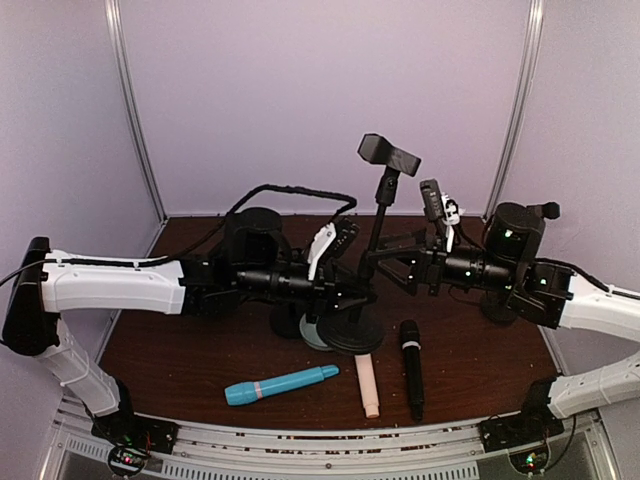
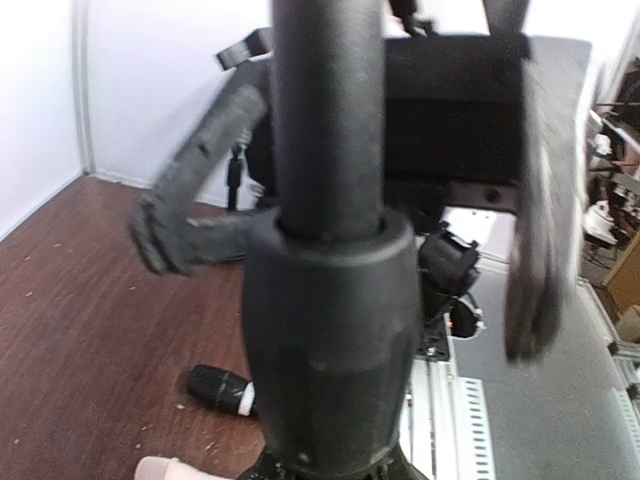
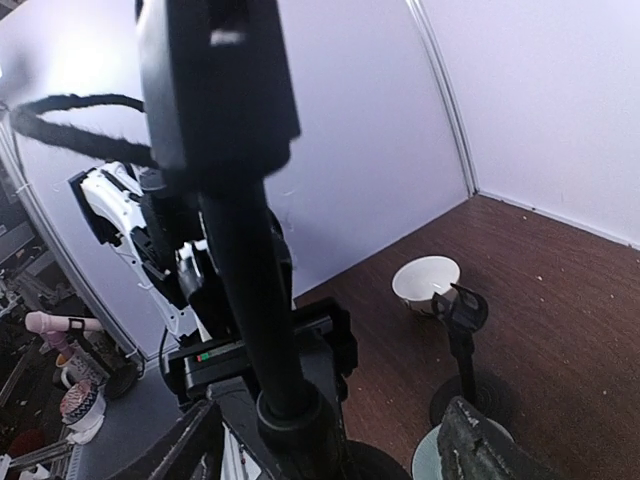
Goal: Attach the microphones to the stand
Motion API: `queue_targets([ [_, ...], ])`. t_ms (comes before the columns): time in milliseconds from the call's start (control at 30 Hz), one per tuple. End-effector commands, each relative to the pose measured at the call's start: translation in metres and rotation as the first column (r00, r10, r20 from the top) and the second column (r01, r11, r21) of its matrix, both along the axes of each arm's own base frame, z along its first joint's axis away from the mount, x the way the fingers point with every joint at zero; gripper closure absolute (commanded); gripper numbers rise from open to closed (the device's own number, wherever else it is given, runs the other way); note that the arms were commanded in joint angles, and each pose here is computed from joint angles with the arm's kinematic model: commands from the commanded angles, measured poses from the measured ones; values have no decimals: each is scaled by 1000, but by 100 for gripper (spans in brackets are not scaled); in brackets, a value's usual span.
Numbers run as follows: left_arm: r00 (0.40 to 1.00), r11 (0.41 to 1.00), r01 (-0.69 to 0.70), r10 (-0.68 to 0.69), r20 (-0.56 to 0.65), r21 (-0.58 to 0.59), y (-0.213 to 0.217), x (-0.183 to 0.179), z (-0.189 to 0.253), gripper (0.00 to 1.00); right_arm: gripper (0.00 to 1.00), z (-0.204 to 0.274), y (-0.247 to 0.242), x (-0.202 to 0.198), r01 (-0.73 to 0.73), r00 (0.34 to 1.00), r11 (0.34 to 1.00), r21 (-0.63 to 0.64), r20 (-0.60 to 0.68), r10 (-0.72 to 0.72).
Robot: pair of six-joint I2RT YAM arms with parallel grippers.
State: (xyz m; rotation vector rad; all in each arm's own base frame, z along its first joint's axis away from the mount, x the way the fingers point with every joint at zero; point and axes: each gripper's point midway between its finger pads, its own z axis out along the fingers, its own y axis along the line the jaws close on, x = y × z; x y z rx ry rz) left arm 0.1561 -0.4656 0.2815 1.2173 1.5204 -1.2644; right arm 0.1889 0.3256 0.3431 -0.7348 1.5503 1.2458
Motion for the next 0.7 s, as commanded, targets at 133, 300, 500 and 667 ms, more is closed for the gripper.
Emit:
queue_targets([
  [133, 990, 987, -130, 134, 40, -95, 7, 21, 34, 100, 30, -21, 12, 17, 123, 991, 989, -80, -45, -127],
  [300, 990, 986, -130, 135, 45, -101, 9, 20, 34, 100, 38, -22, 11, 26, 167, 983, 984, -64, -69, -171],
  [500, 989, 986, -134, 139, 43, -103, 10, 20, 30, 100, 41, -24, 3, 30, 209, 972, 976, -61, -98, -214],
  [667, 987, 978, -154, 159, 26, -140, 15, 23, 33, 100, 41, -52, -26, 43, 303, 929, 941, -149, -172, -326],
])
